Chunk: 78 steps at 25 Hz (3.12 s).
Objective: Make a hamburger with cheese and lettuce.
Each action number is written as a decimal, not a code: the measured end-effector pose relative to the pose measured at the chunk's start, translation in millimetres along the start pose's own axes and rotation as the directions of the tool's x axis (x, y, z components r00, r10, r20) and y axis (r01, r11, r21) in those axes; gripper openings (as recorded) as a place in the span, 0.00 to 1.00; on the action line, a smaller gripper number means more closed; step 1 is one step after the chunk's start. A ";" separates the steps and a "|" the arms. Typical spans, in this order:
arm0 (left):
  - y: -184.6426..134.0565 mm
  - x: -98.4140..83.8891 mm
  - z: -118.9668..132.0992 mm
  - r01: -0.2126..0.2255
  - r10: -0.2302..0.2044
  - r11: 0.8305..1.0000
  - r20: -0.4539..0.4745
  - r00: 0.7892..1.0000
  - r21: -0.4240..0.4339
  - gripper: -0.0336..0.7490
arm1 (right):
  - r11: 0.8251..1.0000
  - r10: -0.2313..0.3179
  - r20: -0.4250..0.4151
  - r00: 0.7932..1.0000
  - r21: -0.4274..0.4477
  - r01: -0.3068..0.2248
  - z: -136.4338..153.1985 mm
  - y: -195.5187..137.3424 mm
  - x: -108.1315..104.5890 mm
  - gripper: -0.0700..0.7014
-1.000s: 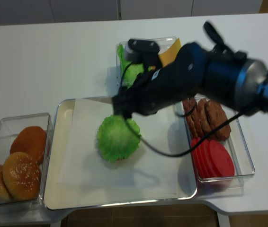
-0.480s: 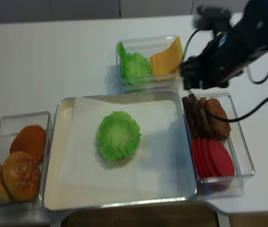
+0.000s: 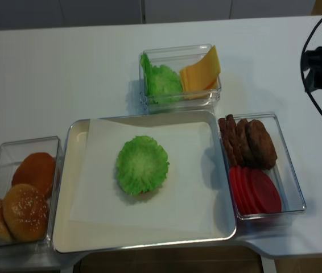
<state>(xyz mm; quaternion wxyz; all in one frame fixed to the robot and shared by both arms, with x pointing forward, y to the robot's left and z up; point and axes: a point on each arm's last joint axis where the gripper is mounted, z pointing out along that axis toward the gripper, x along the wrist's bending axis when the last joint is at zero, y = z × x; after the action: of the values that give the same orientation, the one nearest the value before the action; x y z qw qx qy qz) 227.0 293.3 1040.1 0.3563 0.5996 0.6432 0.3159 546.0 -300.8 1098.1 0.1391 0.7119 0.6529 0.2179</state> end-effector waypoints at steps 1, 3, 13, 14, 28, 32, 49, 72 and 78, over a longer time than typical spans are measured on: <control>0.0 0.0 0.0 0.000 0.000 1.000 0.000 1.000 0.000 0.56 | 1.000 -0.002 0.002 1.000 -0.004 0.002 -2.7 -1.9 0.0 0.63; 0.0 0.0 0.0 0.000 0.000 1.000 0.000 1.000 0.000 0.56 | 1.000 -0.004 0.002 1.000 -0.006 0.004 -9.4 -6.6 0.3 0.63; 0.0 0.0 0.0 0.000 0.000 1.000 0.000 1.000 0.000 0.56 | 0.999 0.002 -0.023 1.000 -0.044 -0.003 -51.7 -68.3 2.1 0.63; 0.0 0.0 0.0 0.000 0.000 1.000 0.000 1.000 0.000 0.56 | 0.999 0.001 -0.024 1.000 -0.051 -0.002 -55.3 -76.2 1.9 0.63; 0.0 -0.1 0.0 0.001 -0.001 1.000 0.002 1.000 0.000 0.56 | 0.964 -0.066 -0.041 0.997 -0.260 0.053 -119.0 -172.2 2.6 0.63; 0.0 -0.1 0.0 0.001 -0.001 1.000 0.002 1.000 0.000 0.56 | 0.955 -0.099 -0.033 0.995 -0.284 0.086 -134.5 -192.7 2.7 0.63; 0.0 -0.2 0.0 0.001 -0.001 1.000 0.002 1.000 0.000 0.56 | 0.912 -0.145 -0.018 0.989 -0.390 0.127 -150.0 -277.6 -1.9 0.63; 0.0 -0.2 0.0 0.001 -0.001 1.000 0.002 1.000 0.000 0.56 | 0.873 -0.201 -0.046 0.978 -0.461 0.158 -146.9 -301.6 0.7 0.63; 0.0 -0.2 0.0 0.001 -0.001 1.000 0.002 1.000 0.000 0.56 | 0.873 -0.198 -0.046 0.979 -0.462 0.155 -129.0 -306.4 -1.8 0.63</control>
<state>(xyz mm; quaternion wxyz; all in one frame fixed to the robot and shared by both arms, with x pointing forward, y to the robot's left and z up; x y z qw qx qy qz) 227.0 293.1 1040.1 0.3570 0.5997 0.6431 0.3152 216.2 -280.4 1061.7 0.2914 0.5862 0.6513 0.3837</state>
